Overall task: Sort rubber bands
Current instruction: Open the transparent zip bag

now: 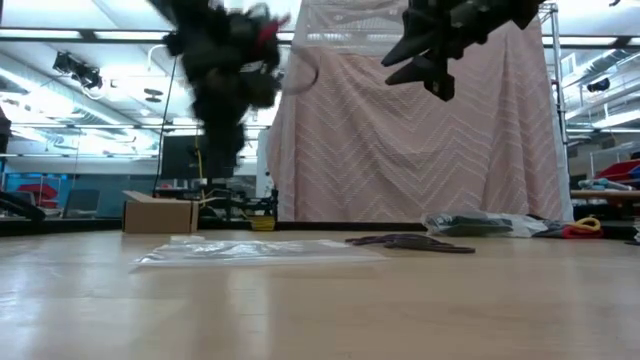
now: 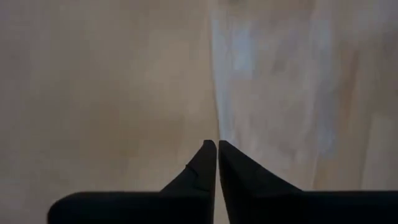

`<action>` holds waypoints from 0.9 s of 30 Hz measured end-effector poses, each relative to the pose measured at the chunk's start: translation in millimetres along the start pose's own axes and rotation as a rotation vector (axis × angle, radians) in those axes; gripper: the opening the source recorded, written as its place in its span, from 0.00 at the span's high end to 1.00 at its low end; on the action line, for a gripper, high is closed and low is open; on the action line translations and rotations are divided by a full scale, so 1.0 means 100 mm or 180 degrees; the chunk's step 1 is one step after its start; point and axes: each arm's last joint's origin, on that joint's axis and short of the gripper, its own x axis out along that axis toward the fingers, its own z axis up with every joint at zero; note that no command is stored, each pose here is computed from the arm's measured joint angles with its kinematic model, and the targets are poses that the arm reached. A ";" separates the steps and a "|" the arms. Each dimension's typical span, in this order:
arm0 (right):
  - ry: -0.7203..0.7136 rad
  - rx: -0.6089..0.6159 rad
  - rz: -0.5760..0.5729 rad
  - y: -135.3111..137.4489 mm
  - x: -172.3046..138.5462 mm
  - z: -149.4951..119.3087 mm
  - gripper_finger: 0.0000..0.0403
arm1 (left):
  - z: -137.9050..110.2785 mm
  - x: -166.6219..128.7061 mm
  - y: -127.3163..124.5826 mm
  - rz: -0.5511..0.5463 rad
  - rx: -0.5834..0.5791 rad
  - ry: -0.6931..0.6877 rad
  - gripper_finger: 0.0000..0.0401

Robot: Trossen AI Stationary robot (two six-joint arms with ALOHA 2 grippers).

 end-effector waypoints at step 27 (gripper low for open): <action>0.0024 -0.0227 -0.0168 -0.12 -0.02 0.03 0.69 | -0.39 0.66 -0.37 0.0157 -0.0278 -0.0267 0.57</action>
